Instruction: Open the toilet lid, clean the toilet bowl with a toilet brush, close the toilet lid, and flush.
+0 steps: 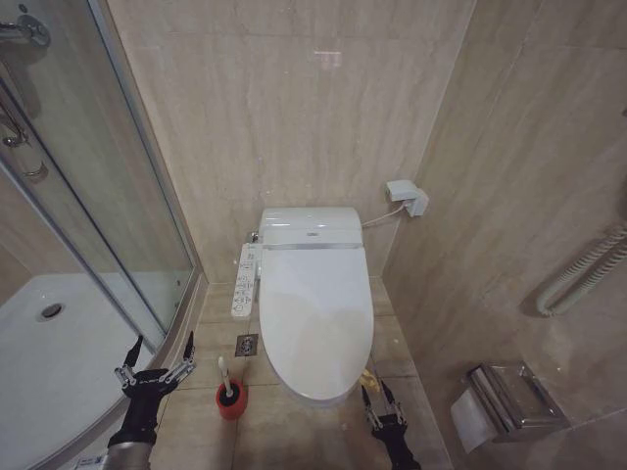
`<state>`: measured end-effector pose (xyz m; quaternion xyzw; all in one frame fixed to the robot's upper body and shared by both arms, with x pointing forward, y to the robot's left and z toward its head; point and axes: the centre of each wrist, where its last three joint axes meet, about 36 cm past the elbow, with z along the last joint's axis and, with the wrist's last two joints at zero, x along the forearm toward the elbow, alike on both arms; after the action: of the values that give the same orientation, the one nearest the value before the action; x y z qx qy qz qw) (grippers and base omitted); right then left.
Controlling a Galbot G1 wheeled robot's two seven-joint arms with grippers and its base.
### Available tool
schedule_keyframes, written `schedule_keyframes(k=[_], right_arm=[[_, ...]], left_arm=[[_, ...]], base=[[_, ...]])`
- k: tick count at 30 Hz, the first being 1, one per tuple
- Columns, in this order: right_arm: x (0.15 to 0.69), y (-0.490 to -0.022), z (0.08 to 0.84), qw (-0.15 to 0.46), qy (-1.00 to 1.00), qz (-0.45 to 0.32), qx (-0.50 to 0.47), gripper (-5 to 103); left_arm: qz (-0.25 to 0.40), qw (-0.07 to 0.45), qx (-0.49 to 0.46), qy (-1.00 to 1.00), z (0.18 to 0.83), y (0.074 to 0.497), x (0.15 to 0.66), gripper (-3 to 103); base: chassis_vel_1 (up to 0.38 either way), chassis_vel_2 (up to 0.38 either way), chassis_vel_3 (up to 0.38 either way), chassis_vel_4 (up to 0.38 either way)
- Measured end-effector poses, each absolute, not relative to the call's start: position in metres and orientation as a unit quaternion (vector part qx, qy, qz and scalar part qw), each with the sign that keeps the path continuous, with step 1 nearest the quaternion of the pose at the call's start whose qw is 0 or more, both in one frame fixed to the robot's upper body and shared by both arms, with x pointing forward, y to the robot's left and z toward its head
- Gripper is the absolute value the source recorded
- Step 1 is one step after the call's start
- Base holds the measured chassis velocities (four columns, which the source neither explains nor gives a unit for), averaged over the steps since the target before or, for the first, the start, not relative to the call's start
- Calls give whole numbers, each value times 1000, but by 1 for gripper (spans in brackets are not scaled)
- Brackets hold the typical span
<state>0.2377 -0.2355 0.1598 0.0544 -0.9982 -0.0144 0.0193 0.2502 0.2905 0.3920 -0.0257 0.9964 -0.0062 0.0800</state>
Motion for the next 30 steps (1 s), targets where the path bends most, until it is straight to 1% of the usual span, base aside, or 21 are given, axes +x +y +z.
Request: schedule_keyframes(k=[5, 6, 12, 13, 26, 27, 30], right_arm=[[234, -233, 158, 22, -998, -16, 54, 59], [234, -233, 158, 22, -998, -16, 54, 86], [235, -232, 159, 20, -998, -15, 56, 86], [237, -231, 159, 18, -998, -15, 56, 100], [255, -235, 161, -1, -997, -16, 74, 100], [256, -235, 160, -3, -997, -19, 77, 91], [256, -234, 159, -4, -997, -21, 80, 91]], left_arm=[[-5, 80, -26, 996, 392, 292, 250, 100], [-4, 80, -26, 996, 392, 292, 250, 100], [-4, 79, -25, 997, 391, 293, 251, 100], [-4, 79, -25, 997, 390, 293, 251, 100], [2, 79, -26, 997, 390, 299, 251, 100], [3, 79, -26, 997, 390, 300, 252, 100], [4, 79, -26, 997, 389, 301, 252, 100]], base=[[0, 0, 0, 0], [0, 0, 0, 0], [0, 0, 0, 0], [0, 0, 0, 0], [0, 0, 0, 0], [0, 0, 0, 0], [0, 0, 0, 0]])
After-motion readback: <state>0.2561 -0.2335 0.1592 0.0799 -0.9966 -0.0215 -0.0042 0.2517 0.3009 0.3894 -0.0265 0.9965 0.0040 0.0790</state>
